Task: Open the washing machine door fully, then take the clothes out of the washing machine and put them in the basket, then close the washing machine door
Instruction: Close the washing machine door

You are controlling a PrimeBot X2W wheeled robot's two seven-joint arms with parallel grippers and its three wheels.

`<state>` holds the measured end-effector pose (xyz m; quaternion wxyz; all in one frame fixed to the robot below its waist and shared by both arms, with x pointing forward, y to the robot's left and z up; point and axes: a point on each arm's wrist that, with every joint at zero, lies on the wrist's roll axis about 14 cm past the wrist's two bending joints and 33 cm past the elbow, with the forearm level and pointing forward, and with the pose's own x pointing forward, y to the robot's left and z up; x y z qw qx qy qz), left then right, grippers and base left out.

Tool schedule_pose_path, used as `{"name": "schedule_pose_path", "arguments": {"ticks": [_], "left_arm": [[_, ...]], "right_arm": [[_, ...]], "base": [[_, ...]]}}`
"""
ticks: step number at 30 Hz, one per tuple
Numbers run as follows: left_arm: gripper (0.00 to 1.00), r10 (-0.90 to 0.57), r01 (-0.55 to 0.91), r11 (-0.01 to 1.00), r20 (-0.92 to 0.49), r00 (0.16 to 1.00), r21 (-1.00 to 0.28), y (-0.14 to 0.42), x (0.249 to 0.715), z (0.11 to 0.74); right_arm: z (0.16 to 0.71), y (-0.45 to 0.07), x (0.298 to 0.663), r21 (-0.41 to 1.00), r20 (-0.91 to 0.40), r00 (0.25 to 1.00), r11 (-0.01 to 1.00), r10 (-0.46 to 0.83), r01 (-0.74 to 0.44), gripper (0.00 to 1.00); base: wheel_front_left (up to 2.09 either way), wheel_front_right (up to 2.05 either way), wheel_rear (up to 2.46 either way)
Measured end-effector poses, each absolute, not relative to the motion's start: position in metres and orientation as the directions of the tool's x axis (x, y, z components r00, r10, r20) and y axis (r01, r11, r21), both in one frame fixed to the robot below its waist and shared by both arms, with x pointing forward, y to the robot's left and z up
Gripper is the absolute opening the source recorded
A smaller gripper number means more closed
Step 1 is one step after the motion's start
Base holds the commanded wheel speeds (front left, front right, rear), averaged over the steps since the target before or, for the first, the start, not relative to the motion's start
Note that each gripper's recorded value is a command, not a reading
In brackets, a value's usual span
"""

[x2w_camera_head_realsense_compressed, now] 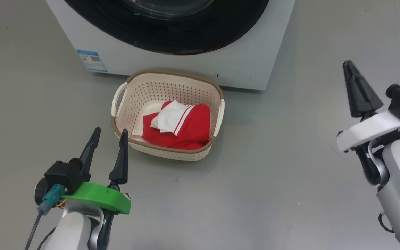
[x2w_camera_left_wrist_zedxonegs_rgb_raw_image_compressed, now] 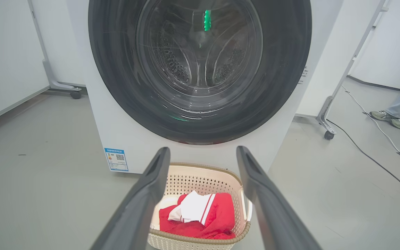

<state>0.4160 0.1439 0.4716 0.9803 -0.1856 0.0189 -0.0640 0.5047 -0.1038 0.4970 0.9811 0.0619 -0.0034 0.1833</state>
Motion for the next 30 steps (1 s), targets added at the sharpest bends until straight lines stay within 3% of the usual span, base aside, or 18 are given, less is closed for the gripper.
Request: {"name": "schedule_pose_path", "arguments": {"ticks": [14,15,16,17,30], "left_arm": [[1.00,-0.219,0.223,0.901,0.052,0.974,-0.372,0.111,0.401,0.495],[1.00,-0.223,0.228,0.900,0.056,0.973,-0.372,0.110,0.399,0.496],[1.00,-0.228,0.233,0.899,0.059,0.972,-0.371,0.108,0.398,0.498],[1.00,-0.233,0.239,0.898,0.062,0.971,-0.369,0.106,0.397,0.499],[1.00,-0.243,0.258,0.905,0.087,0.966,-0.339,0.103,0.391,0.507]], "right_arm": [[0.516,-0.172,0.431,0.135,0.060,0.987,0.978,0.152,-0.158,0.00],[0.516,-0.174,0.427,0.138,0.061,0.988,0.979,0.141,-0.148,0.20],[0.516,-0.176,0.422,0.140,0.063,0.989,0.980,0.133,-0.141,0.82],[0.517,-0.179,0.418,0.130,0.065,0.990,0.983,0.122,-0.130,1.00],[0.522,-0.195,0.386,0.160,0.091,0.995,0.986,0.039,-0.053,1.00]], "base": [[0.00,0.00,0.00],[0.00,0.00,0.00],[0.00,0.00,0.00],[0.00,0.00,0.00],[0.00,0.00,0.00]]}}
